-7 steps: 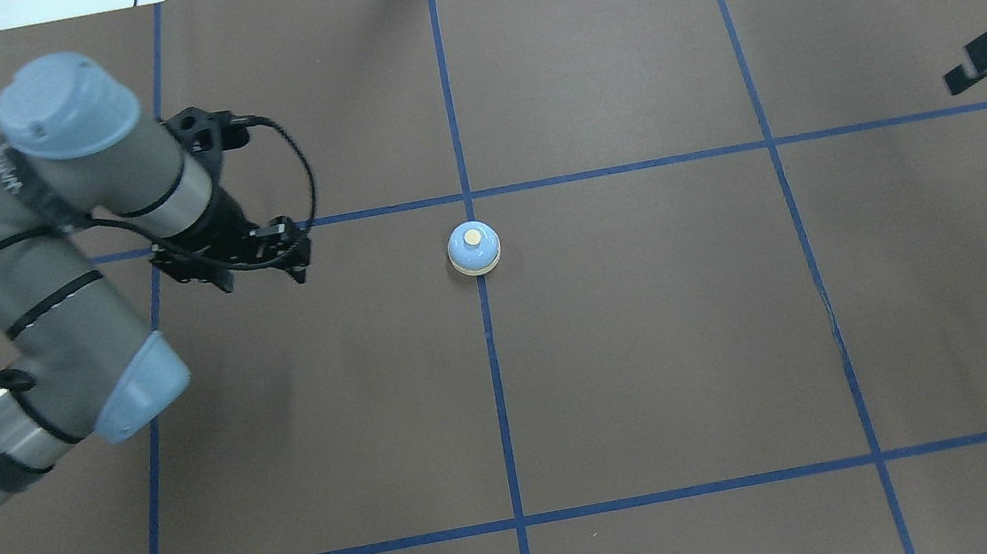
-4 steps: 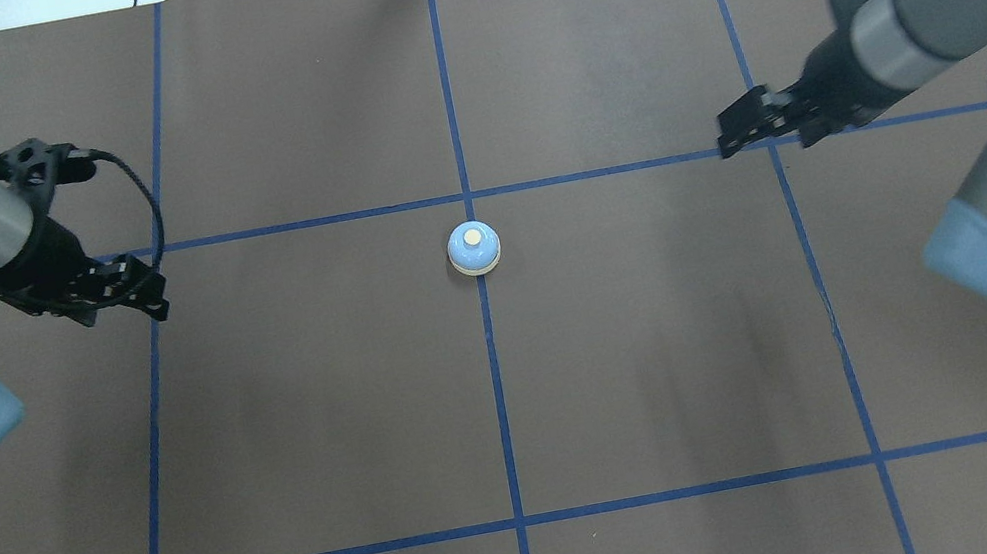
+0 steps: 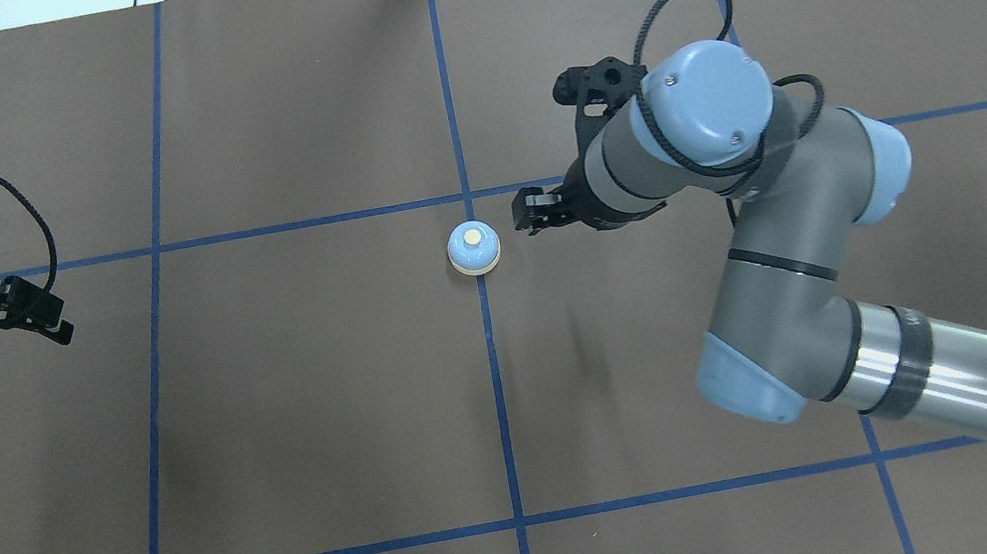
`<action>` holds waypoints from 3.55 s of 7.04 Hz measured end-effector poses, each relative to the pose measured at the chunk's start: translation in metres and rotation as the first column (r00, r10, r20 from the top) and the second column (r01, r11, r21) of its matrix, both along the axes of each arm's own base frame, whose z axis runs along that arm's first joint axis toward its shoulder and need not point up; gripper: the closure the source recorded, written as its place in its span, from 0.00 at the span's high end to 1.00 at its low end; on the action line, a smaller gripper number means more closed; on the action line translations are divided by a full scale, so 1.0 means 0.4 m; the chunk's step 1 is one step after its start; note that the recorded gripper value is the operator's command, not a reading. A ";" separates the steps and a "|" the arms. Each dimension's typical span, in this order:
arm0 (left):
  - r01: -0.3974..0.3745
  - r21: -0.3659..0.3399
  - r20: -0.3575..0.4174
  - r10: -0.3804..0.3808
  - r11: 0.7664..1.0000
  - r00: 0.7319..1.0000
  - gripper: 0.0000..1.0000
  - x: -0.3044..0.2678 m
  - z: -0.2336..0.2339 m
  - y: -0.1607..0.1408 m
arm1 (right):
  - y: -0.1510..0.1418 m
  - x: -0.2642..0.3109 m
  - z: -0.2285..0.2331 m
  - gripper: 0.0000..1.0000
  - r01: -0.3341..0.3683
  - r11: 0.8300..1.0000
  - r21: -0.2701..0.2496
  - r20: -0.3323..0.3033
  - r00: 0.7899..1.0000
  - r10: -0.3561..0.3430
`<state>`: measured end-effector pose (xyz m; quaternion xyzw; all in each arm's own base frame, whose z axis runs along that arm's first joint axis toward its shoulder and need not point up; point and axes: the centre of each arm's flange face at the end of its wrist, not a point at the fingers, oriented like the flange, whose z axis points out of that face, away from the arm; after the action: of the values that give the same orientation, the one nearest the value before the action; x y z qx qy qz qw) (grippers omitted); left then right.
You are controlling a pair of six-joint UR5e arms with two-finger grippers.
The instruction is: Place and press bell with both arms
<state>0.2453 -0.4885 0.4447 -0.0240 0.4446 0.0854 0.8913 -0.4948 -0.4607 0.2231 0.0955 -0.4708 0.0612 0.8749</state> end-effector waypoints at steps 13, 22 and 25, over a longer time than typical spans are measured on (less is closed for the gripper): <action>0.006 -0.019 0.012 -0.005 1.000 1.000 0.99 -0.001 0.022 0.002 | -0.095 -0.282 -0.081 0.00 0.034 0.997 -0.070 -0.122 0.992 -0.043; 0.006 -0.017 0.011 -0.006 1.000 1.000 0.99 -0.001 0.019 0.001 | -0.118 -0.144 -0.106 0.00 0.038 0.995 -0.087 -0.084 0.995 -0.046; 0.012 -0.012 0.014 -0.012 1.000 1.000 0.99 -0.028 0.031 0.007 | -0.090 0.226 0.086 0.10 0.057 0.994 -0.090 -0.054 0.997 -0.062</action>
<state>0.2341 -0.4855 0.4572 -0.0272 0.4391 0.0770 0.8947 -0.4046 -0.4968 0.2577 0.0442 -0.4452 0.0532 0.8927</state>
